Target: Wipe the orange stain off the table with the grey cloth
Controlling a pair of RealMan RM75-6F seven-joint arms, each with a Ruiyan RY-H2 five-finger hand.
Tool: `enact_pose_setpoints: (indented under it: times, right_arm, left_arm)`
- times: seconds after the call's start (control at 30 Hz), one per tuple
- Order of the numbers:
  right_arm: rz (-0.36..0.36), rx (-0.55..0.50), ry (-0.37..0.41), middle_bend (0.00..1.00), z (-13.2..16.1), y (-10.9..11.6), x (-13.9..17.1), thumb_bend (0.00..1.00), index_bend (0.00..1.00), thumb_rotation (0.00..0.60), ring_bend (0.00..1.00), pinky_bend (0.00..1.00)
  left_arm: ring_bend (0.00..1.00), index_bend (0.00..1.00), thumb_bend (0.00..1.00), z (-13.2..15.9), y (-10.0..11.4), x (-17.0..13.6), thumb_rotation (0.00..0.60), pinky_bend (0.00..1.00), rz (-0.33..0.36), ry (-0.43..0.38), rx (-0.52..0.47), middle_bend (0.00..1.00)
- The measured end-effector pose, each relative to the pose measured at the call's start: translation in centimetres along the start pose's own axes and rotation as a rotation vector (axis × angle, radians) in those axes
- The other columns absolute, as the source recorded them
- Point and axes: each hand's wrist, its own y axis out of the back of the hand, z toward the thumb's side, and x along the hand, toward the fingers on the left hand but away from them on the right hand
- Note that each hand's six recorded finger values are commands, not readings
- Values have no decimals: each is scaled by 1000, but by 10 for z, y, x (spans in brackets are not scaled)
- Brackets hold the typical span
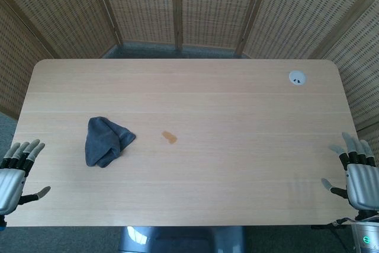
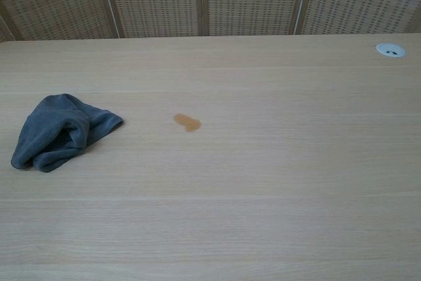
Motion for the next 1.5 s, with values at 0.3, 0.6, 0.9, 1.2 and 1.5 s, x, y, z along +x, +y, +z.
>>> enact_pose_setpoints:
  times: [0.3,0.6,0.9,1.2,1.5]
  right_arm:
    - [5,-3,-3,0,0,-1,0,0,241,600,0,0]
    - [-1,-9,-11,0,-2,1,0,0,241,600,0,0]
    - [-1,-9,-22,0,-2,0,-3,0,241,600,0,0]
    - [9,-10,-38,0,-6,-2,-6,0,241,600,0,0]
    - [7,-17,-46,0,-9,-1,-7,0,241,600,0,0]
  left_arm:
    - [0,0,107,1,-1,1,600,22,2,-8,2,0]
    - [0,44,107,-4,-8,17,600,53,-8,-33,34,0]
    - [0,42,107,-21,-35,54,600,30,-152,-58,58,0]
    - [0,48,108,-24,-68,111,600,24,-292,-68,124,0]
    - [0,53,107,-12,-103,159,600,24,-379,-61,157,0]
